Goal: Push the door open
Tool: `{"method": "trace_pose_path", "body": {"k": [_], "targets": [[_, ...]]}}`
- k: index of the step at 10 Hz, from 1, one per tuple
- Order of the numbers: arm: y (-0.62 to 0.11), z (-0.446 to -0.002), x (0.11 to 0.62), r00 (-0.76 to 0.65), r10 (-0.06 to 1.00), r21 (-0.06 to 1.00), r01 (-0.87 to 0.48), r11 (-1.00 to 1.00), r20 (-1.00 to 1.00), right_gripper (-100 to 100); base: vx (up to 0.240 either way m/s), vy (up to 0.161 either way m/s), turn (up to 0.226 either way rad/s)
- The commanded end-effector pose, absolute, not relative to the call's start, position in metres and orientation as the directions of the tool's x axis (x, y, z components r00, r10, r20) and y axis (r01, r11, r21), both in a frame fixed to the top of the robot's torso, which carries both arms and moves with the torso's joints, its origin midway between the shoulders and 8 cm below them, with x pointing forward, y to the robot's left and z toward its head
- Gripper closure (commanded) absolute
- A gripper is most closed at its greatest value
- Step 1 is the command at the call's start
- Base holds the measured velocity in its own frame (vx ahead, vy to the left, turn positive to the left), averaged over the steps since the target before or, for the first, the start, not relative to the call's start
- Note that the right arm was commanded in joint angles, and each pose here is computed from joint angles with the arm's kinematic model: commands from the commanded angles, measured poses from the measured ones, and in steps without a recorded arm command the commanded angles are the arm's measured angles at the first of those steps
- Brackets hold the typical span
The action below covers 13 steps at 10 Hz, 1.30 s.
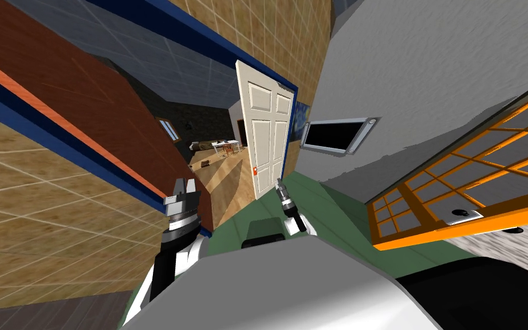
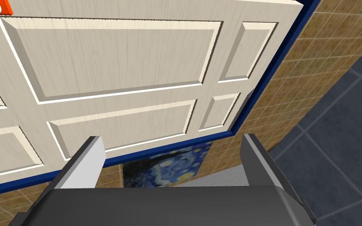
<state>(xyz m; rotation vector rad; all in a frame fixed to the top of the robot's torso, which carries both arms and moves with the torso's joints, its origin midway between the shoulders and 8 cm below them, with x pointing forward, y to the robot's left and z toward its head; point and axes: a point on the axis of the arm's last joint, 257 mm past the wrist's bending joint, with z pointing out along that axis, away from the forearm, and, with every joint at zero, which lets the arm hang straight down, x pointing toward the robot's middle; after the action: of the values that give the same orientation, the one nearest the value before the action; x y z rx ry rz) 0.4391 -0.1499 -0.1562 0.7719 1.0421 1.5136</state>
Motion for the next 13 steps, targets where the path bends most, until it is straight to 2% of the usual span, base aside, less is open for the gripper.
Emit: {"method": "trace_pose_path", "body": {"k": [1, 13], "targets": [[-0.142, -0.168, 0.440, -0.218, 0.974, 0.920, -0.389, -0.033, -0.057, -100, 0.099, -0.007, -0.018], [-0.078, -0.254, 0.440, -0.361, 0.932, 0.967, -0.246, -0.069, -0.026, -100, 0.109, -0.009, -0.018]]}}
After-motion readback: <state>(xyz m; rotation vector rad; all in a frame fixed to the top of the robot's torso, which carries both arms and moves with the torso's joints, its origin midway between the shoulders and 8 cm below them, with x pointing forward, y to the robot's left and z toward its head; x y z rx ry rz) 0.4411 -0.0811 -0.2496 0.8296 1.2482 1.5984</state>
